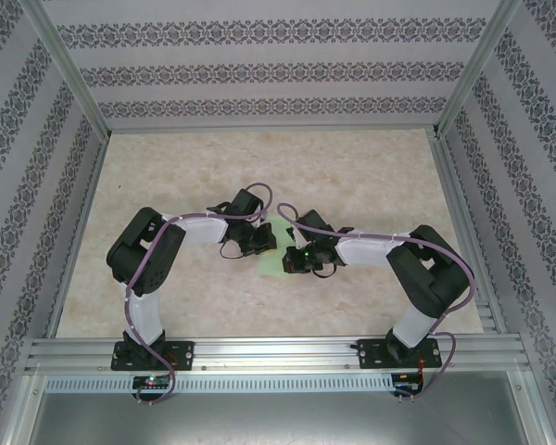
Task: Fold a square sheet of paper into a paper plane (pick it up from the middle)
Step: Fold the paper at the center of the table.
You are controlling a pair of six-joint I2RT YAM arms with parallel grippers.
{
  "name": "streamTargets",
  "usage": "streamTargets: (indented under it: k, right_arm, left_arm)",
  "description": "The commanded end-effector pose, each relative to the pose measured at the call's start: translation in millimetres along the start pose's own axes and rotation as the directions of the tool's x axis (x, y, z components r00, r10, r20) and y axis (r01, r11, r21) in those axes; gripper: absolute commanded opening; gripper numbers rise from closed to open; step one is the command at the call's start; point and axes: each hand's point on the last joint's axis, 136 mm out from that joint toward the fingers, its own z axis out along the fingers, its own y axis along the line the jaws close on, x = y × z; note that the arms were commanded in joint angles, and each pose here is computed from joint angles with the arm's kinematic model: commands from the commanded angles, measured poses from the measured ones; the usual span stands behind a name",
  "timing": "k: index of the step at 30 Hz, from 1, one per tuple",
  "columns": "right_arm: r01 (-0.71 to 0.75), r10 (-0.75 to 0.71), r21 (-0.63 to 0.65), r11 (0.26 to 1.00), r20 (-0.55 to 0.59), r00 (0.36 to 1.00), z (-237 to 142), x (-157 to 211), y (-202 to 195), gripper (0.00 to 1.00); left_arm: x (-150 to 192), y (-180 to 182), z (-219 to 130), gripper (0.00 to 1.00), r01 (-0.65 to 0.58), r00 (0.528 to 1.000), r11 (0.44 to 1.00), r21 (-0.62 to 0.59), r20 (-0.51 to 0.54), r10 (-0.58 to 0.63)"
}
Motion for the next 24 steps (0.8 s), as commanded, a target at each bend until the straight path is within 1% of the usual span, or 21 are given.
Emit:
streamTargets:
  k: [1,4,6,8,12,17,21,22,24]
  right_arm:
    - [-0.042,0.045,0.052,0.998,-0.048,0.998,7.9,17.2,-17.5,0.03]
    - [-0.052,0.055,0.069,0.996,-0.048,0.997,9.5,17.4,-20.7,0.02]
    - [-0.054,0.057,0.073,0.996,-0.045,0.997,10.2,17.3,-21.7,0.02]
    - [-0.057,0.061,0.081,0.995,-0.047,0.997,11.6,17.7,-23.4,0.02]
    - [-0.062,0.067,0.085,0.994,-0.056,0.996,14.6,17.7,-24.5,0.02]
    - [-0.065,0.07,0.086,0.994,-0.061,0.996,15.2,18.7,-25.3,0.02]
    - [-0.061,0.067,0.086,0.994,-0.064,0.996,14.6,19.3,-24.8,0.02]
    - [-0.062,0.067,0.086,0.994,-0.062,0.996,14.4,18.2,-24.6,0.02]
    - [-0.061,0.066,0.085,0.995,-0.062,0.996,14.0,18.2,-24.3,0.02]
  left_arm:
    - [22.4,24.3,13.2,0.11,-0.011,0.998,0.998,-0.06,-0.054,0.008]
    - [20.7,-6.3,0.9,0.14,-0.072,0.997,0.996,0.046,-0.021,0.074]
    - [20.1,-14.4,-5.3,0.16,-0.097,0.995,0.994,0.055,-0.004,0.098]
    - [22.1,-14.2,-6.1,0.16,-0.098,0.995,0.994,0.053,-0.01,0.098]
    - [31.7,-17.0,0.3,0.16,-0.083,0.995,0.993,0.086,-0.043,0.087]
    - [38.4,-19.8,0.2,0.12,-0.071,0.996,0.992,0.105,-0.05,0.077]
    - [35.6,-24.2,-5.9,0.11,-0.084,0.996,0.991,0.108,-0.026,0.087]
    - [33.7,-25.2,-8.5,0.12,-0.093,0.995,0.99,0.102,-0.014,0.095]
    - [28.6,-23.1,-14.1,0.16,-0.109,0.994,0.991,0.071,0.025,0.108]
